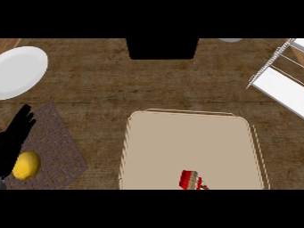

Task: Pick the squash from the tray and place it in the tiered shelf

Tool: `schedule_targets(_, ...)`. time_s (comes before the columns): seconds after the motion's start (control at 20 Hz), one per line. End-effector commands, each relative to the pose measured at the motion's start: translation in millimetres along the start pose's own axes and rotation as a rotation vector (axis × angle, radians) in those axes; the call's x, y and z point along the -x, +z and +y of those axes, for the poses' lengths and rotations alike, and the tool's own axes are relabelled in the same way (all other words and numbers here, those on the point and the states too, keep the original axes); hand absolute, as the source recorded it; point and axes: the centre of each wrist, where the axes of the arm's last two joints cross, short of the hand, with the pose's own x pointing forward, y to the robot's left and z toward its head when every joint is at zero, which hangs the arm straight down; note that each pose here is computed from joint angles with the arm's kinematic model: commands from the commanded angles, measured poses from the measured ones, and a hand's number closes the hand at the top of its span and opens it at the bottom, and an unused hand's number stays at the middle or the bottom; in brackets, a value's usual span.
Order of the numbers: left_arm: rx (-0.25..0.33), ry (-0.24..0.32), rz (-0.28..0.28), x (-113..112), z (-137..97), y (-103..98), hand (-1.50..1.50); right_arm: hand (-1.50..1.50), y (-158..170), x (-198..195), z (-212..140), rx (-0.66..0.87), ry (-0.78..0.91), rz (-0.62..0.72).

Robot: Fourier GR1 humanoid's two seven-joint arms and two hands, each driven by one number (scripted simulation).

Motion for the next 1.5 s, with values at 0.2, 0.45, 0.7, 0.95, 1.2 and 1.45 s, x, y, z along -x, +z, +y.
schedule_targets(0.2, 0.012, 0.003, 0.002, -7.1, -3.3, -13.1, 0.00, 1.50, -10.2, -37.7, -38.3, 0.146, 0.075, 0.078)
schedule_targets(0.45, 0.004, 0.005, -0.007, -11.9, -2.7, -2.1, 0.00, 1.50, -38.0, -25.9, -62.3, 0.165, 0.232, 0.115)
schedule_targets(0.7, 0.012, -0.002, -0.008, -20.8, -2.8, -9.5, 0.00, 1.50, -71.0, -33.0, -63.0, 0.164, 0.279, 0.132)
schedule_targets(0.95, -0.004, 0.001, 0.000, -8.0, -4.5, -11.0, 0.00, 1.50, -92.4, -21.7, -54.7, 0.198, 0.299, 0.150)
schedule_targets(1.2, 0.014, 0.011, -0.011, 2.7, -14.2, 1.8, 0.00, 1.50, -127.2, 3.8, -55.9, 0.194, 0.363, 0.189)
schedule_targets(1.45, 0.009, 0.010, -0.005, -3.0, 4.1, -9.5, 0.00, 1.50, -145.4, 6.3, -40.4, 0.215, 0.347, 0.199)
